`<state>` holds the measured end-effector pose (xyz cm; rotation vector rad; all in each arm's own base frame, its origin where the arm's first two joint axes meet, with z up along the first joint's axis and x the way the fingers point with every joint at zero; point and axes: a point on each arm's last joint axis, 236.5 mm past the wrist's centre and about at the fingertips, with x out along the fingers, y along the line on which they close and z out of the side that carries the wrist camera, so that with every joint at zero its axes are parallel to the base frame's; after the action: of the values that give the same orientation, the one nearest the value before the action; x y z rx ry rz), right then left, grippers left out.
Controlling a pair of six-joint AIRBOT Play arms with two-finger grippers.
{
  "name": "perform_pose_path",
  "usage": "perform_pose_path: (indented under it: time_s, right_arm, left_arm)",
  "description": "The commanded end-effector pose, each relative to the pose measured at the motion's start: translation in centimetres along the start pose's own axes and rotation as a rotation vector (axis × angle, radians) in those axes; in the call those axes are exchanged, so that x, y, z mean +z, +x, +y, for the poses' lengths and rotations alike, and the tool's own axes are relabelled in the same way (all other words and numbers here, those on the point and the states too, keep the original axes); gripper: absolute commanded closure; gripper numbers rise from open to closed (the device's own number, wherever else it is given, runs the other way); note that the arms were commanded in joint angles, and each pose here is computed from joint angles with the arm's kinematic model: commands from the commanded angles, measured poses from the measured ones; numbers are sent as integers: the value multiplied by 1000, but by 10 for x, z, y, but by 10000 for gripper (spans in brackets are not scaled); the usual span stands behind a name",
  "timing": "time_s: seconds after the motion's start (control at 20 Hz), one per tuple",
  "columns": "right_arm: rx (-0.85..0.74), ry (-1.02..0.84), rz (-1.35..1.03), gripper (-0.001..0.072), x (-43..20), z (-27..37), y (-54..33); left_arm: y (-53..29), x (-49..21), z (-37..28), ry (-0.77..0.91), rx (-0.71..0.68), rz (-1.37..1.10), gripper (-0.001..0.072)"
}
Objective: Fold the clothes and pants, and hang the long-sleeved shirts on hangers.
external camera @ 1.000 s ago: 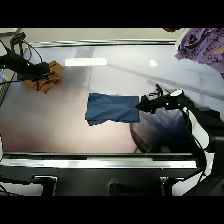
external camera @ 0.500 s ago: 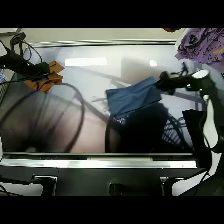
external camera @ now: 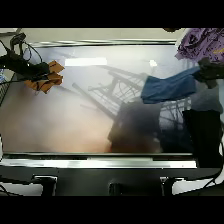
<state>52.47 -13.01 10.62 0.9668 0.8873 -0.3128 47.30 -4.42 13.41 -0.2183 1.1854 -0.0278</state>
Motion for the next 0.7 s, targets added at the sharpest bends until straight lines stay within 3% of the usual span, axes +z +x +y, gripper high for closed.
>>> perform_pose_path:
  time_s: [0.0,0.3,0.65]
  right_arm:
    - [-172,114,-133,690,28,-45,-55]
    - [-367,239,-295,690,36,-85,-130]
    - [-607,269,-324,690,17,-129,-186]
  left_arm:
    - [0,-4,1,-1,2,19,688]
    - [0,-10,1,0,2,43,688]
    - [-1,-16,2,3,6,69,688]
